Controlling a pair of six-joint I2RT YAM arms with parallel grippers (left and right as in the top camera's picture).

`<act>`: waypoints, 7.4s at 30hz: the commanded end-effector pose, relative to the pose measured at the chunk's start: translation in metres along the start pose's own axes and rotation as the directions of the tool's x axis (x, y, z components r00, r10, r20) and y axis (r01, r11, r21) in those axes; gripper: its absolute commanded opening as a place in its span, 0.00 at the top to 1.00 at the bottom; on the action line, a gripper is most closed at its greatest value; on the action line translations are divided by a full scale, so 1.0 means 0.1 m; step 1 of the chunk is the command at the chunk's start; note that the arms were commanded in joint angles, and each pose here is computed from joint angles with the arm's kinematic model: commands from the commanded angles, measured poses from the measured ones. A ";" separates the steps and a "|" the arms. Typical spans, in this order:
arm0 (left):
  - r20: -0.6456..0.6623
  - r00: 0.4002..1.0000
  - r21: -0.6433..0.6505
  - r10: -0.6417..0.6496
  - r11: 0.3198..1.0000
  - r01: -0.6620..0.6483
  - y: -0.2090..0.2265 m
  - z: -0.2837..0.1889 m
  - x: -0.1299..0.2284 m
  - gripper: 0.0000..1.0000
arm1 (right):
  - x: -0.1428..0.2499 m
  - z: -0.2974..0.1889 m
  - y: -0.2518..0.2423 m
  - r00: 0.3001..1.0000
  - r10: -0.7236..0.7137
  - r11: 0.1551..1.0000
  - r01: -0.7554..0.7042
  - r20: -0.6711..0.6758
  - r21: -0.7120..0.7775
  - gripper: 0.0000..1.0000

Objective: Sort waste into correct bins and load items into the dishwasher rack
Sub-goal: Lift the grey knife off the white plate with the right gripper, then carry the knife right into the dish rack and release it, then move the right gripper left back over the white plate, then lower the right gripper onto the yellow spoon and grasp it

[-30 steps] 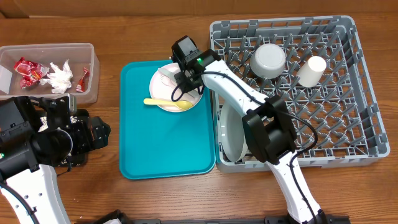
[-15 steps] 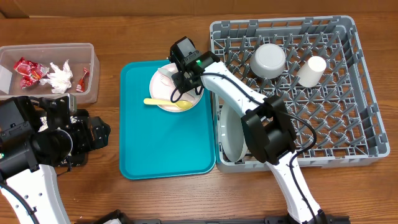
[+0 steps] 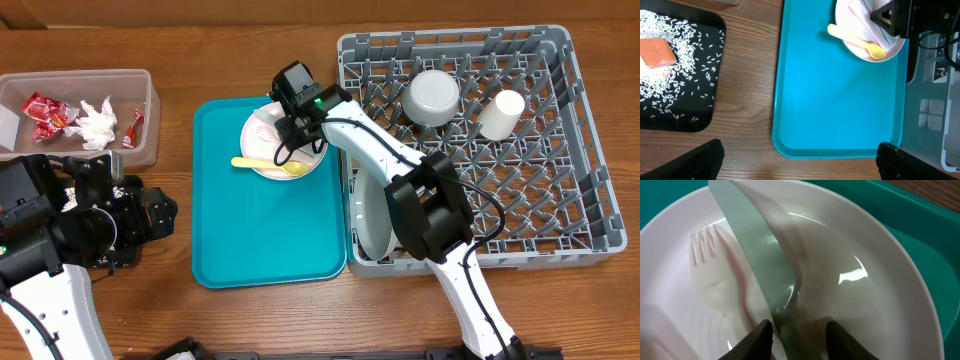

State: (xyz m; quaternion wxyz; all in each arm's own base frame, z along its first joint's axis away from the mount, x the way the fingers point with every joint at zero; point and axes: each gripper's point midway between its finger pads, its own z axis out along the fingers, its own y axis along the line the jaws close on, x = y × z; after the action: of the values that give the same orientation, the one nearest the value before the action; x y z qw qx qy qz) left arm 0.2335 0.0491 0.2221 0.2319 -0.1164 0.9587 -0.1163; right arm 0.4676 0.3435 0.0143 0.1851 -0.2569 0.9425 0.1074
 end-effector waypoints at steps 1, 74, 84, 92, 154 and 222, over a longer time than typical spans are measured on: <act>-0.002 1.000 0.008 0.000 1.000 0.000 0.01 0.02 0.00 0.00 | 0.15 0.18 -0.01 0.999 0.001 1.000 0.000 -0.044 0.008 0.62; -0.002 1.000 0.008 0.000 1.000 0.000 0.01 0.02 0.00 0.00 | -0.36 -1.58 -1.31 0.925 0.292 0.926 -0.337 0.244 0.168 0.91; -0.002 1.000 0.008 0.000 1.000 0.000 0.01 0.02 0.00 0.00 | -0.34 -1.56 -1.31 0.925 0.295 0.926 -0.339 0.241 0.168 0.67; -0.002 1.000 0.008 0.000 1.000 0.000 0.01 0.02 0.00 0.00 | -0.38 -1.59 -1.30 0.923 0.292 0.927 -0.338 0.252 0.163 0.50; -0.002 1.000 0.008 0.000 1.000 0.000 0.01 0.02 0.00 0.00 | 0.40 0.22 0.09 0.993 0.023 0.998 -0.017 -0.114 0.054 0.96; -0.002 1.000 0.008 0.000 1.000 0.000 0.01 0.02 0.00 0.00 | 0.19 -0.38 0.89 0.992 -0.128 0.988 0.126 -0.012 -0.093 0.46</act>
State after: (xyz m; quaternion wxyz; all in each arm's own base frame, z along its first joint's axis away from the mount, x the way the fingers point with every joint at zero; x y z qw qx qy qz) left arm 0.2335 0.0490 0.2220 0.2314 -0.1165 0.9588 -0.1167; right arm 0.3927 0.4010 0.0500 0.1640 -0.3195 0.9227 0.1401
